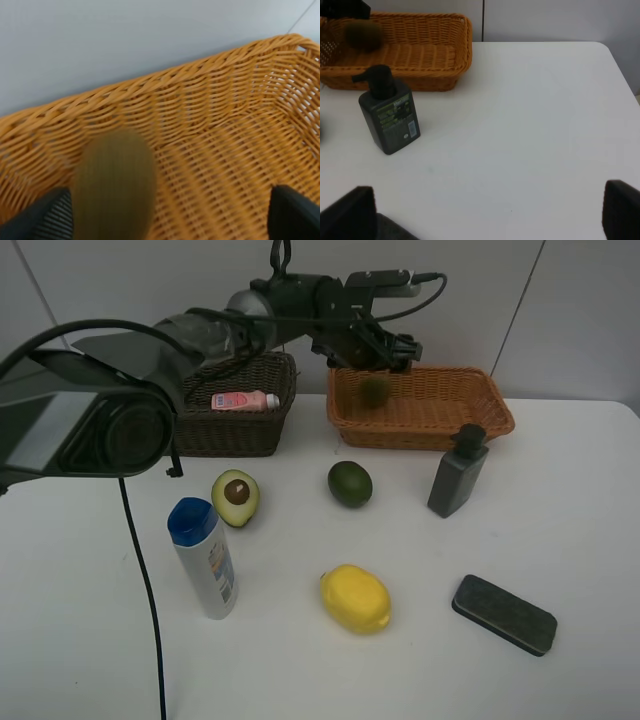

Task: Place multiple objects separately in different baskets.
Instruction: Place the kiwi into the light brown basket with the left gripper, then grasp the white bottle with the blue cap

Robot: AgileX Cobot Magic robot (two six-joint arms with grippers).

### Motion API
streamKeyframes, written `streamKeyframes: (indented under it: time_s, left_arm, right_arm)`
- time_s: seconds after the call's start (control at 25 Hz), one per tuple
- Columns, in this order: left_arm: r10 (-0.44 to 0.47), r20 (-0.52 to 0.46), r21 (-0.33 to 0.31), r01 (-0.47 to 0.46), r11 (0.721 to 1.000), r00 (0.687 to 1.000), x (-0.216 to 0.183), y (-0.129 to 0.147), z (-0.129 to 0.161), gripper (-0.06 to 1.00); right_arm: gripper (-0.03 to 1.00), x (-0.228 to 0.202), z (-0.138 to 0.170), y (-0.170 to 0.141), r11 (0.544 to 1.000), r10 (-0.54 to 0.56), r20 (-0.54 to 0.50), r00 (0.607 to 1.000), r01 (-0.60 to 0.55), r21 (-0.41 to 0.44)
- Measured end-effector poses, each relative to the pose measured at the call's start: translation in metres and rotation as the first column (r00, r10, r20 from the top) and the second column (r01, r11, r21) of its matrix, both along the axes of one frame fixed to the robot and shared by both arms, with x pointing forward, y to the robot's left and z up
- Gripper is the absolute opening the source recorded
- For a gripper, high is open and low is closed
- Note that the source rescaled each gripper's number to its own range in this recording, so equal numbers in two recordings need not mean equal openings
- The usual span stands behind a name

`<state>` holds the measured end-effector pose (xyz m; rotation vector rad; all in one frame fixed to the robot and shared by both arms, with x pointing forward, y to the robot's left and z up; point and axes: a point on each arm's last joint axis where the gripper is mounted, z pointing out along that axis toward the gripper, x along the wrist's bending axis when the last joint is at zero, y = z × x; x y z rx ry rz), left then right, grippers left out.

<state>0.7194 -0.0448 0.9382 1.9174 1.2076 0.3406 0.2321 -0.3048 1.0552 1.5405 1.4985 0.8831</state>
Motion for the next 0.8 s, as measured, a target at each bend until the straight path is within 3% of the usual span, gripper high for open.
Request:
streamKeyframes:
  time_s: [0.16,0.28,0.4,0.56,0.8]
  left_arm:
    - [-0.013,-0.057,0.040,0.016,0.999,0.998,-0.011,0.007,0.036,1.00]
    - [-0.028,-0.126,0.095,0.040,0.995,0.992,-0.030,0.020,0.081,1.00]
    - [0.014,-0.282,0.175,0.037,0.984,0.959,-0.057,0.039,0.118,1.00]
    - [0.066,-0.315,0.166,-0.014,0.986,0.947,-0.077,0.054,0.157,1.00]
    - [0.042,-0.365,0.132,0.007,0.991,0.930,-0.115,0.073,0.191,1.00]
  right_arm:
    - [0.98,0.000,0.000,0.000,1.000,0.000,0.000,1.000,0.000,0.000]
    - [0.98,0.000,0.000,0.000,1.000,0.000,0.000,1.000,0.000,0.000]
    - [0.98,0.000,0.000,0.000,1.000,0.000,0.000,1.000,0.000,0.000]
    - [0.98,0.000,0.000,0.000,1.000,0.000,0.000,1.000,0.000,0.000]
    - [0.98,0.000,0.000,0.000,1.000,0.000,0.000,1.000,0.000,0.000]
